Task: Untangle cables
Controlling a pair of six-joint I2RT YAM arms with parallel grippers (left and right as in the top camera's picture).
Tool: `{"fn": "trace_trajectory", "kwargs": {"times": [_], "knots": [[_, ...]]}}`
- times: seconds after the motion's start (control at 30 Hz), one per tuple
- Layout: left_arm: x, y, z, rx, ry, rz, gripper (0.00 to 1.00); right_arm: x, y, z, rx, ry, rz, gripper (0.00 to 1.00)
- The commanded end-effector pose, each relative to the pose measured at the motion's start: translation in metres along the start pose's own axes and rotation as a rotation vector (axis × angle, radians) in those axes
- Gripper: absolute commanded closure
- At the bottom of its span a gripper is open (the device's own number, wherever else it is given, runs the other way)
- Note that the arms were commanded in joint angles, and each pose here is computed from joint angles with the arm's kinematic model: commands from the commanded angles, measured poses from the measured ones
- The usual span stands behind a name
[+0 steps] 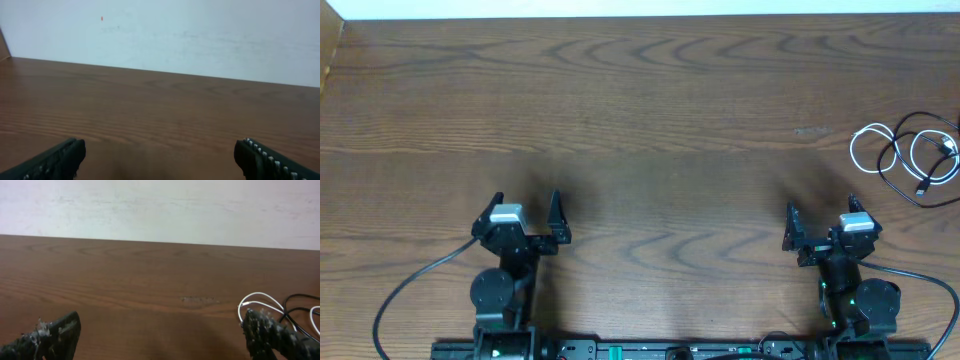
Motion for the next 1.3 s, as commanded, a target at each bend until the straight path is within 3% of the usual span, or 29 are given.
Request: {"fn": "trace_trajectory", "kwargs": {"times": [0.0, 0.23, 1.27], "knots": [[-0.003, 0.005, 0.004, 0.031, -0.025, -0.011, 0.0, 0.0, 0.001, 0.004, 0.009, -0.018, 0.005, 0.01], [-0.01, 0.029, 0.003, 0.039, -0.023, 0.085, 0.01, 0.0, 0.001, 0.004, 0.009, -0.018, 0.005, 0.01], [-0.01, 0.03, 0.004, 0.039, -0.026, 0.087, 0.0, 0.0, 0.001, 0.004, 0.009, -0.018, 0.005, 0.01]]}}
Point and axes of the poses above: each gripper's point midway between its finger pads, its own x axis out along the fingers, its own z axis along the line the jaws close on, y = z × x, the point moved 1 cm from there along -x, back along the fingers, and after that the axes turned 6 degrees about x, right-handed, at the moved point
